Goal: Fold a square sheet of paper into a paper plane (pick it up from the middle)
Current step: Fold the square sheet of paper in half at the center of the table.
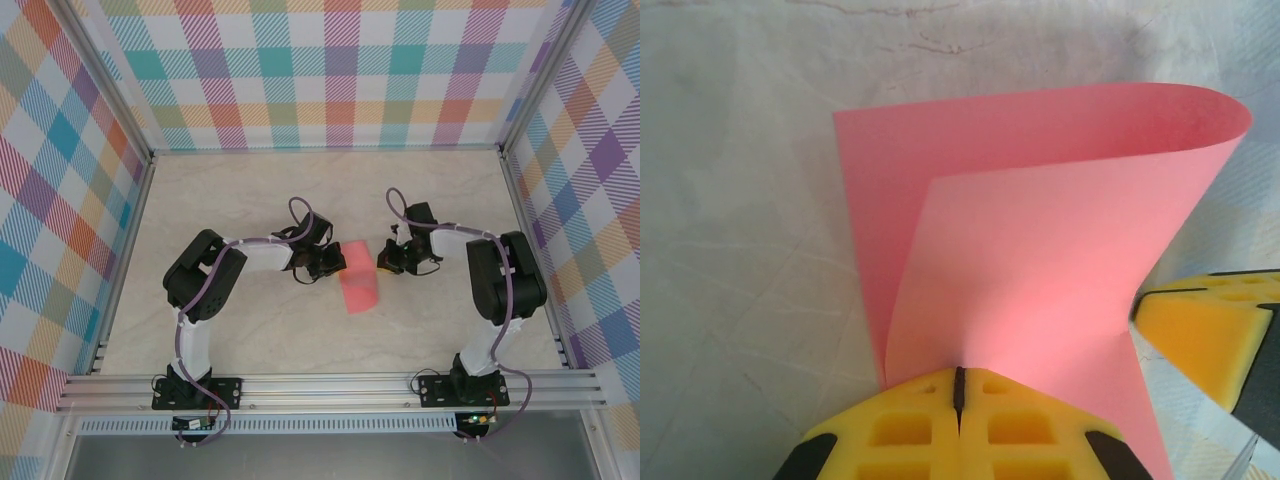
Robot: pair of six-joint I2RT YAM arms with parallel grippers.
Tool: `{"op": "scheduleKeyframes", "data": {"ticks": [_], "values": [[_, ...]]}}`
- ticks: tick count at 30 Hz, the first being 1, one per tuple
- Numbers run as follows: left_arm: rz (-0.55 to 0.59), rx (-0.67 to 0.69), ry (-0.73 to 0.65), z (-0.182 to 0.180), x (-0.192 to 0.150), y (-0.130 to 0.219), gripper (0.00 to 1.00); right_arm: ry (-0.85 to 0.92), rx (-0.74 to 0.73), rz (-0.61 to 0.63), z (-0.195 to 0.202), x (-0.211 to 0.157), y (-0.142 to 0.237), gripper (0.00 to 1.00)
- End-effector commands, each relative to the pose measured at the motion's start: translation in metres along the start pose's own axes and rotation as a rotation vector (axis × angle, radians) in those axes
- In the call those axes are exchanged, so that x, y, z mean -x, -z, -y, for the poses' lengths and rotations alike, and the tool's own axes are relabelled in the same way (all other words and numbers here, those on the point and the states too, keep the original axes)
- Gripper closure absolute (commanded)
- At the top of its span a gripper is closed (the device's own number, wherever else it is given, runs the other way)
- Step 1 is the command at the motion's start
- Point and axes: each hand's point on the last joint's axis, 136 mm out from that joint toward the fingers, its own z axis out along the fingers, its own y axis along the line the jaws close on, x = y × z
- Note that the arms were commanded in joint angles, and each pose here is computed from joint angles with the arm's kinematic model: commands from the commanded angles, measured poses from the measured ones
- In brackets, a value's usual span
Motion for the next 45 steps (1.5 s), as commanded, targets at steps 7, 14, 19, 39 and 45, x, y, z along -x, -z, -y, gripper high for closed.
{"op": "scheduleKeyframes", "data": {"ticks": [7,14,19,39,45], "values": [[-0.221,0.569,0.146,-0.17,-0.086,-0.007,1.0,0.086,0.11,0.062,-0.052,0.007,0.023,1.0],[-0.232,0.573,0.132,-0.169,-0.086,-0.007,1.0,0.157,0.217,-0.07,-0.085,0.002,-0.015,1.0],[-0.234,0.586,0.129,-0.171,-0.087,-0.006,1.0,0.185,0.196,-0.096,-0.078,0.003,-0.032,1.0],[-0.255,0.631,0.111,-0.192,-0.1,0.0,1.0,-0.032,-0.019,0.19,0.006,0.048,0.009,1.0],[-0.252,0.621,0.102,-0.187,-0.096,-0.003,1.0,0.115,0.141,0.174,-0.055,0.034,0.006,1.0]]}}
